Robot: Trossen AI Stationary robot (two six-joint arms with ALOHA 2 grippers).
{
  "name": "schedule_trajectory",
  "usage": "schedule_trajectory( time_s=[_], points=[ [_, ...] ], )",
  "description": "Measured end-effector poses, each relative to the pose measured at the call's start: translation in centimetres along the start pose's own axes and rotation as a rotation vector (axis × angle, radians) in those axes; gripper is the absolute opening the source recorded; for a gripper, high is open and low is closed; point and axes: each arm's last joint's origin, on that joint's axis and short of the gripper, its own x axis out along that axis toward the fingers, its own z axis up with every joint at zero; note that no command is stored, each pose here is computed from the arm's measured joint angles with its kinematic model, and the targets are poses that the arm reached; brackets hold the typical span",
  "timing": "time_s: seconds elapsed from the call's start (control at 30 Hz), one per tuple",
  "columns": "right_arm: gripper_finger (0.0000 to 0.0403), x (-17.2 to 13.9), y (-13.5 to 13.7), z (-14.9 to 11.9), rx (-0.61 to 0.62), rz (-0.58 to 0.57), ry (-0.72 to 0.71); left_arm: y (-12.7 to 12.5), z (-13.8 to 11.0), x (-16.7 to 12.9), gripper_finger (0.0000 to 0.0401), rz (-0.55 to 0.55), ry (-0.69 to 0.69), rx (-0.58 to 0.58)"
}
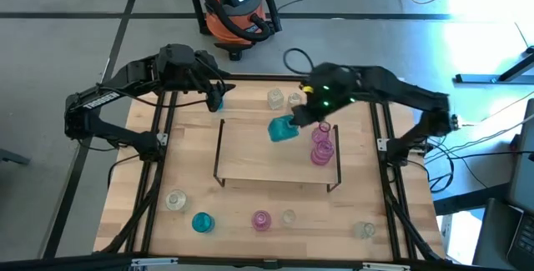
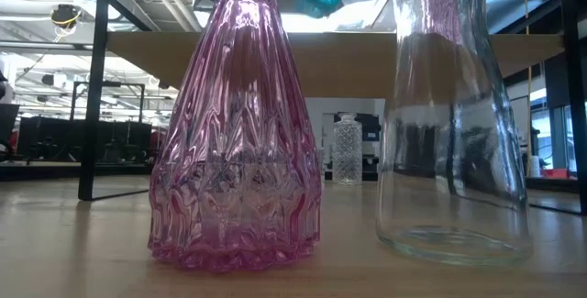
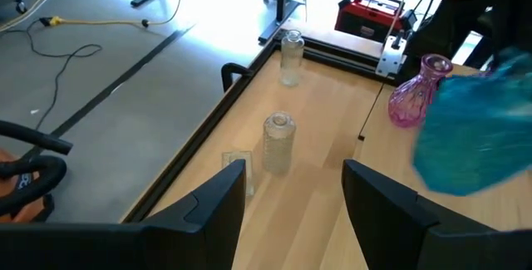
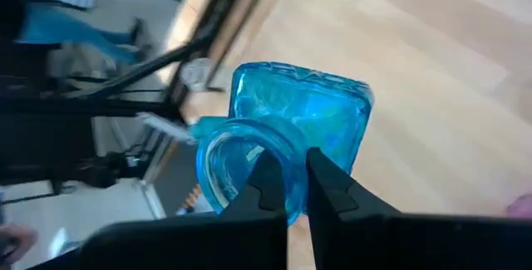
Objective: Sort vases onto shelf
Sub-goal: Put the bottom right blue vase on the shelf
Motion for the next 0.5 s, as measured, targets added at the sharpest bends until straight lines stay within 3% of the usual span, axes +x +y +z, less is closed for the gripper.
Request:
schedule_trajectory(
  time_s=[0.27,0.5],
  points=[
    [0.0,0.7,-1.4,2.1,0.108,-0.304,0.012,0.0,0.0,0.0,0.0192,0.003,0.001,0.0],
    [0.0,0.8,-1.5,2.1,0.217,-0.309,-0.006,0.0,0.0,0.0,0.0192,0.007,0.001,0.03]
  ],
)
